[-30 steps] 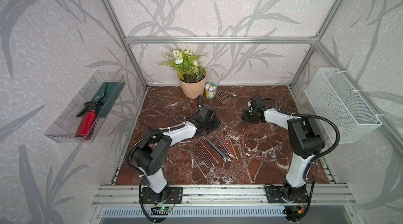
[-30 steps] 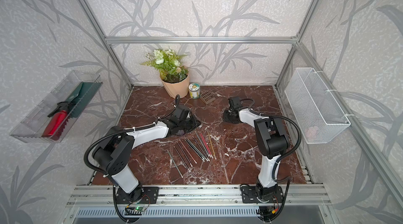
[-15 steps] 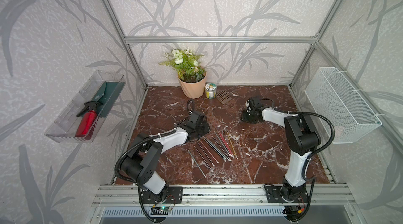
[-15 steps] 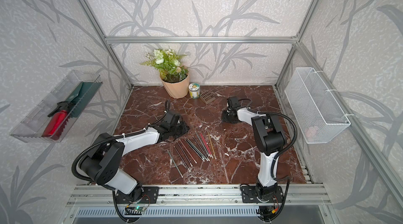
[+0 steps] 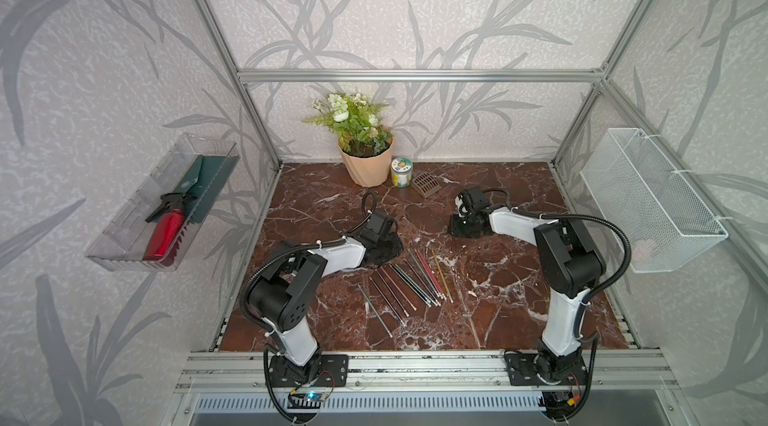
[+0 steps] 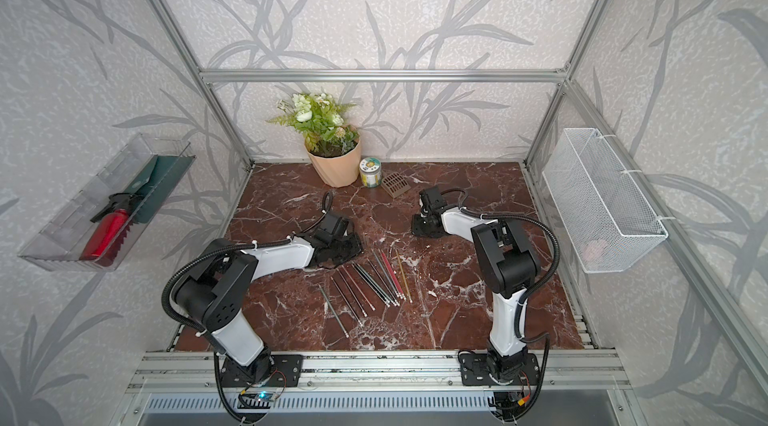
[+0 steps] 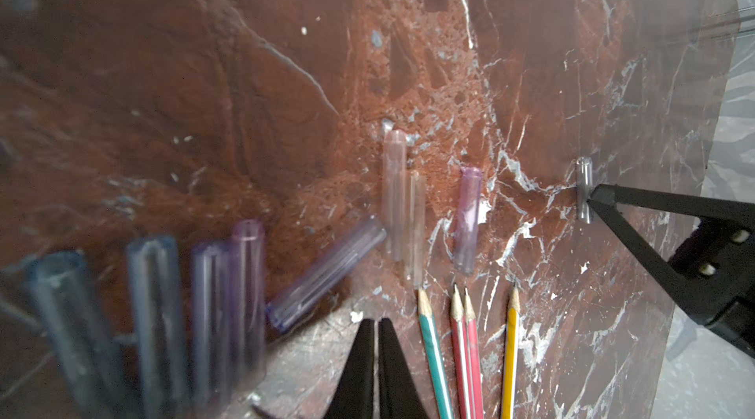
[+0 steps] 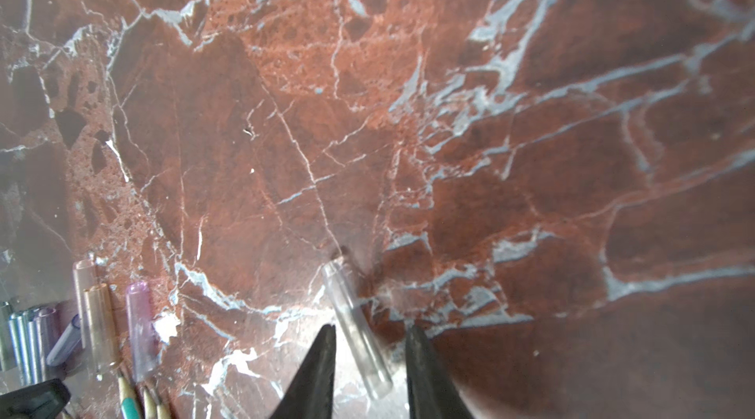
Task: Remove the protective cover of the pencils
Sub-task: Adjust the protective sleeve at the center of the board.
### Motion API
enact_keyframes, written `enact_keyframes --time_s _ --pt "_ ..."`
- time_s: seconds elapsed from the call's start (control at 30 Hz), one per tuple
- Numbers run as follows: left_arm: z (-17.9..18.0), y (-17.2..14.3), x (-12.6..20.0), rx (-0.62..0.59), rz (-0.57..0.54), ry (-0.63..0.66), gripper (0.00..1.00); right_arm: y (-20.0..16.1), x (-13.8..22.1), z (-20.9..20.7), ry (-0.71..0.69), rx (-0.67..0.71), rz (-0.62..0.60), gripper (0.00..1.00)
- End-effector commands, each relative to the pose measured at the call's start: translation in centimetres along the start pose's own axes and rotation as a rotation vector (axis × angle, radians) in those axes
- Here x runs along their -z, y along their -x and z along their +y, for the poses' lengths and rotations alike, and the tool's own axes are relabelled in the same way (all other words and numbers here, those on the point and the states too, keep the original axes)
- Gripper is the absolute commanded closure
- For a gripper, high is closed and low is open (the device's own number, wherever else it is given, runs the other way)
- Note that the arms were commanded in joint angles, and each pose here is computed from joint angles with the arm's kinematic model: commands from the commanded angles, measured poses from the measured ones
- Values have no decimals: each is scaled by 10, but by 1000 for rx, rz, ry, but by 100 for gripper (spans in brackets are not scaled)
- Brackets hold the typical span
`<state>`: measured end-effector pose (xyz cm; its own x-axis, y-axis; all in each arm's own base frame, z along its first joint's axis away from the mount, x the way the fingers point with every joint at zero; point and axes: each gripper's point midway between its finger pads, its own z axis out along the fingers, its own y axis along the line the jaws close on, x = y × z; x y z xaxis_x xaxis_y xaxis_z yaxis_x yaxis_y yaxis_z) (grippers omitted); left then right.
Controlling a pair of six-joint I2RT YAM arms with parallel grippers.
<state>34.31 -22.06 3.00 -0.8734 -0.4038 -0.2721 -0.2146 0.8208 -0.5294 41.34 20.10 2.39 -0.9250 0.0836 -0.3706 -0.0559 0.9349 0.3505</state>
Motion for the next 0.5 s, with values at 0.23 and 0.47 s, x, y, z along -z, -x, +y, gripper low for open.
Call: enact_keyframes --time_s 0.23,0.47 --pt "16 7 -1 14 -10 98 96 -14 -1 23 37 29 23 70" --pt "23 8 -4 12 -8 133 96 -18 0 39 45 58 22 70"
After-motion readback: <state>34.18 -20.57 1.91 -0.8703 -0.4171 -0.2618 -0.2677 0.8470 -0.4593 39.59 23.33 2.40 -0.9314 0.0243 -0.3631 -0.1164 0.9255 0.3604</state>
